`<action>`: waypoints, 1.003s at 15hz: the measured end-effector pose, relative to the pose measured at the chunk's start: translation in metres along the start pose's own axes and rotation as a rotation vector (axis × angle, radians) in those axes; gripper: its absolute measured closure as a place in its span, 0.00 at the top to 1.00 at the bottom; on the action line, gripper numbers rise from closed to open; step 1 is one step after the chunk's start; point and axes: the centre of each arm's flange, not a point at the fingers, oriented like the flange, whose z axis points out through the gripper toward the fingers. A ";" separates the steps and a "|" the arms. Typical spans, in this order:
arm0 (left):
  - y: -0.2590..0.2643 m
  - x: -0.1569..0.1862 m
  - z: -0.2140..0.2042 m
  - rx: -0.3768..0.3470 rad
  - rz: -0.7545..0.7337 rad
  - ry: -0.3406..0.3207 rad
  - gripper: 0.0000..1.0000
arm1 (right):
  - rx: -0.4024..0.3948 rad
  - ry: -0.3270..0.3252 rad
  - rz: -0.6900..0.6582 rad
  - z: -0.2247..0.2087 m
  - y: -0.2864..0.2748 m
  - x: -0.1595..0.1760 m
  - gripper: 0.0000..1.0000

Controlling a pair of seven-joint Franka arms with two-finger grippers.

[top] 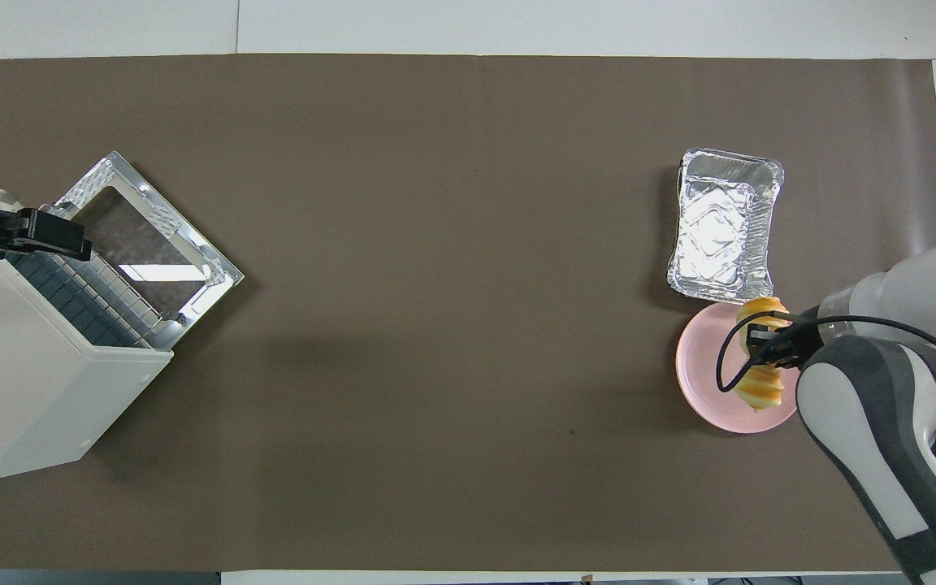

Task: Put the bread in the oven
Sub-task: 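Lift the bread and place it into the foil tray with the right gripper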

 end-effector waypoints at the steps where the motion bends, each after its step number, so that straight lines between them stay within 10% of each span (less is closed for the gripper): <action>1: 0.000 0.000 0.000 0.000 0.000 0.000 1.00 | 0.005 0.021 -0.010 -0.015 -0.006 0.005 0.12; 7: 0.000 0.000 0.000 0.000 0.000 0.000 1.00 | 0.003 0.170 -0.041 -0.067 -0.025 0.067 0.12; 15: 0.000 0.000 0.000 0.000 0.000 0.000 1.00 | 0.006 0.260 -0.124 -0.008 -0.055 0.135 0.12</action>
